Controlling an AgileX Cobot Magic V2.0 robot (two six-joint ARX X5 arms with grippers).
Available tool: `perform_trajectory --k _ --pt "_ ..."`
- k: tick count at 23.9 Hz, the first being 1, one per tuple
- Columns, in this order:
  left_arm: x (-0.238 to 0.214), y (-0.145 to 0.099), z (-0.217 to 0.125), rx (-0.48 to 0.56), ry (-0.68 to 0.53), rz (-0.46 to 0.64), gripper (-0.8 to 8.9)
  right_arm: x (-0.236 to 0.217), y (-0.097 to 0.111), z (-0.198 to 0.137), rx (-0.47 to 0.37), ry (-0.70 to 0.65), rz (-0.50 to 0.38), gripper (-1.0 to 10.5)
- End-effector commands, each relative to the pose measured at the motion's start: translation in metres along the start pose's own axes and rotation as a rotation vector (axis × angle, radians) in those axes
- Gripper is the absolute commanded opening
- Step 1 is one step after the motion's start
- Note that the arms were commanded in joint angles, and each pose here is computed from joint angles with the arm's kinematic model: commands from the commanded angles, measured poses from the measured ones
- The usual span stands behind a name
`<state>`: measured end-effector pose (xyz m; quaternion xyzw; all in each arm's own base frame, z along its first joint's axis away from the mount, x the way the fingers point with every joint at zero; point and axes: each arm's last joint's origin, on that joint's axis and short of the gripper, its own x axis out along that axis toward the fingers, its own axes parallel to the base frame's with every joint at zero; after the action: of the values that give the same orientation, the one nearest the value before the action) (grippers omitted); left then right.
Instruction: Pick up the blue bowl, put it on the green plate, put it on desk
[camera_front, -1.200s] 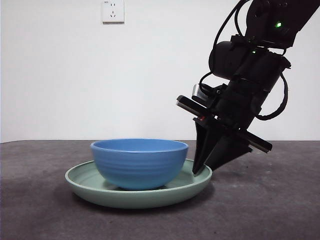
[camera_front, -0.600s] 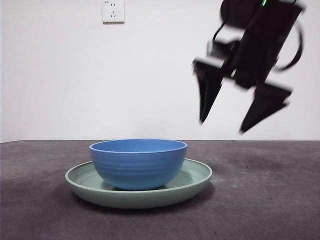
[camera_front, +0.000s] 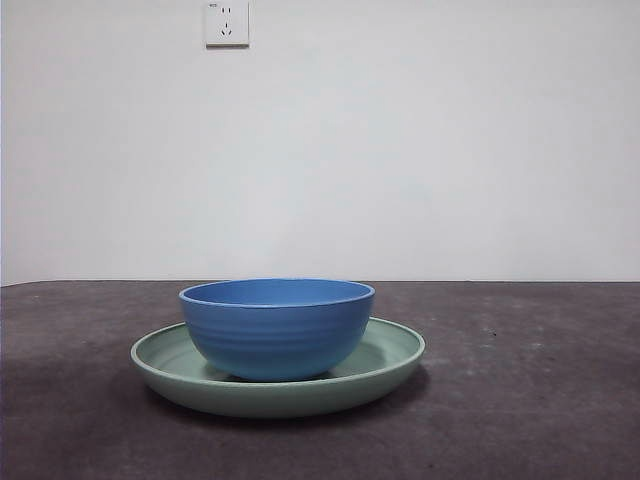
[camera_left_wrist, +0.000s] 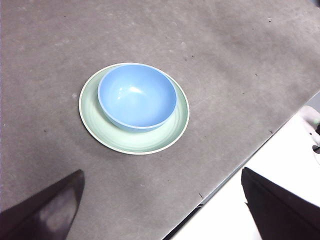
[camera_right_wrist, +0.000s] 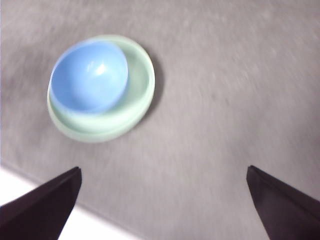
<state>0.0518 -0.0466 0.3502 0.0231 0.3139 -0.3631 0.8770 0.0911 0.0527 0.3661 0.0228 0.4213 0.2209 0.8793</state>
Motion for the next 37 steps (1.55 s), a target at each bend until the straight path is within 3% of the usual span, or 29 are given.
perform_trajectory --k 1,6,13,15,17,18,19,20,37 --pt "-0.005 -0.002 0.005 0.004 -0.027 -0.009 5.00 -0.023 -0.002 -0.018 -0.034 -0.008 0.003 5.8" --pt "-0.005 -0.002 0.005 0.005 -0.029 -0.009 5.00 -0.049 -0.007 -0.050 -0.041 -0.036 0.010 5.8" --pt "-0.005 -0.002 0.005 0.004 -0.027 -0.009 4.99 -0.054 -0.007 -0.054 -0.044 -0.065 0.026 5.8" --pt "-0.005 -0.002 0.005 0.004 -0.027 -0.009 4.79 -0.054 -0.007 -0.054 -0.043 -0.065 0.028 4.9" --pt "-0.005 -0.002 0.005 0.007 -0.027 -0.009 2.73 -0.054 -0.007 -0.054 -0.043 -0.065 0.028 1.7" --pt "-0.005 -0.002 0.005 0.009 -0.027 -0.009 1.08 -0.054 -0.007 -0.054 -0.044 -0.065 0.028 0.0" --pt "-0.005 -0.002 0.005 0.007 -0.028 -0.009 -0.13 -0.054 -0.007 -0.054 -0.044 -0.066 0.027 0.2" --pt "-0.005 -0.002 0.005 0.008 -0.029 -0.009 0.29 -0.054 -0.007 -0.054 -0.044 -0.069 0.028 0.3" --pt "-0.005 -0.002 0.005 0.008 -0.029 -0.009 0.26 -0.054 -0.007 -0.053 -0.046 -0.081 0.030 0.3"
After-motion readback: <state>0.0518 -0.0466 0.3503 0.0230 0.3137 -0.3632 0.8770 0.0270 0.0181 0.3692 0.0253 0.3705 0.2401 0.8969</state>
